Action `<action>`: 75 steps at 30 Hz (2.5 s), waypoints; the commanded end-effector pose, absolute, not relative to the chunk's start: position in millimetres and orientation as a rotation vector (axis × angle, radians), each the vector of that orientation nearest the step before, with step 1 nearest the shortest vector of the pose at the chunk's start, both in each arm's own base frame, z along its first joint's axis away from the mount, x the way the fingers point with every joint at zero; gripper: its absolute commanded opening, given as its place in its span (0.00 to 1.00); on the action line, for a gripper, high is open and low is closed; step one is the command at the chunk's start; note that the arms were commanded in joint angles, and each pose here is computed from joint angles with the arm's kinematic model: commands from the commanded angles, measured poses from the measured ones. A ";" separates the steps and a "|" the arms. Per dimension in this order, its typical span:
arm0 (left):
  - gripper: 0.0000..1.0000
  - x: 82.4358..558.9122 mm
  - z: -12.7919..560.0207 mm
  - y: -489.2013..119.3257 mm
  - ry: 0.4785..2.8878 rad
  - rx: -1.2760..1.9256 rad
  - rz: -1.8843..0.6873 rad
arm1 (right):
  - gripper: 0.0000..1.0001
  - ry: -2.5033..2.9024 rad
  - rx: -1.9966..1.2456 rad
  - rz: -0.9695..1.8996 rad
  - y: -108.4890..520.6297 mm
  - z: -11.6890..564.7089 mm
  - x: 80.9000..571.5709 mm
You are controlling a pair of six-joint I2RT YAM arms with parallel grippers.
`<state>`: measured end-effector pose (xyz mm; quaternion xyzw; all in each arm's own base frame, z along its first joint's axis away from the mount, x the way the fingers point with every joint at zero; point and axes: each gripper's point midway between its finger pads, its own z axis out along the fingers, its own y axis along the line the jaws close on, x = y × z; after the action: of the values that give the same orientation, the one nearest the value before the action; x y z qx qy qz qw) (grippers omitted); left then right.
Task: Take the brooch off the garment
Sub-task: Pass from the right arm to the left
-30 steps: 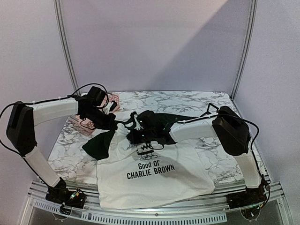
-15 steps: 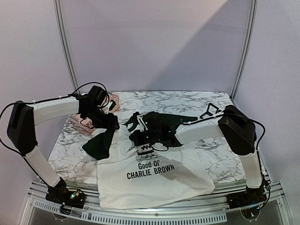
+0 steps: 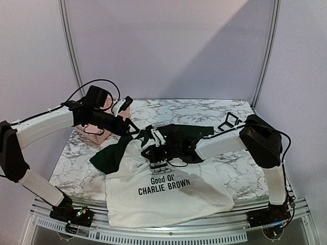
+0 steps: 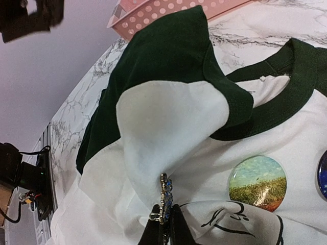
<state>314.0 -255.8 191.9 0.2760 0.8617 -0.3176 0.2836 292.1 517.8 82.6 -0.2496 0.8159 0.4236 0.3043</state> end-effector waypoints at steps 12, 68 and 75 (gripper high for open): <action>0.74 280.0 110.6 -278.5 2.504 0.976 -0.810 | 0.00 1.967 -0.764 1.358 509.3 131.2 271.2; 0.50 254.6 118.6 -282.4 2.375 1.190 -0.864 | 0.00 1.787 -1.046 1.614 499.0 159.9 222.3; 0.51 239.3 128.9 -289.3 2.313 1.224 -1.017 | 0.00 1.772 -1.065 1.659 498.3 161.2 217.7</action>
<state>248.2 -281.9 121.5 0.4149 0.8357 -0.3191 0.1664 226.9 497.4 126.6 -0.3665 0.6924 0.5780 0.2282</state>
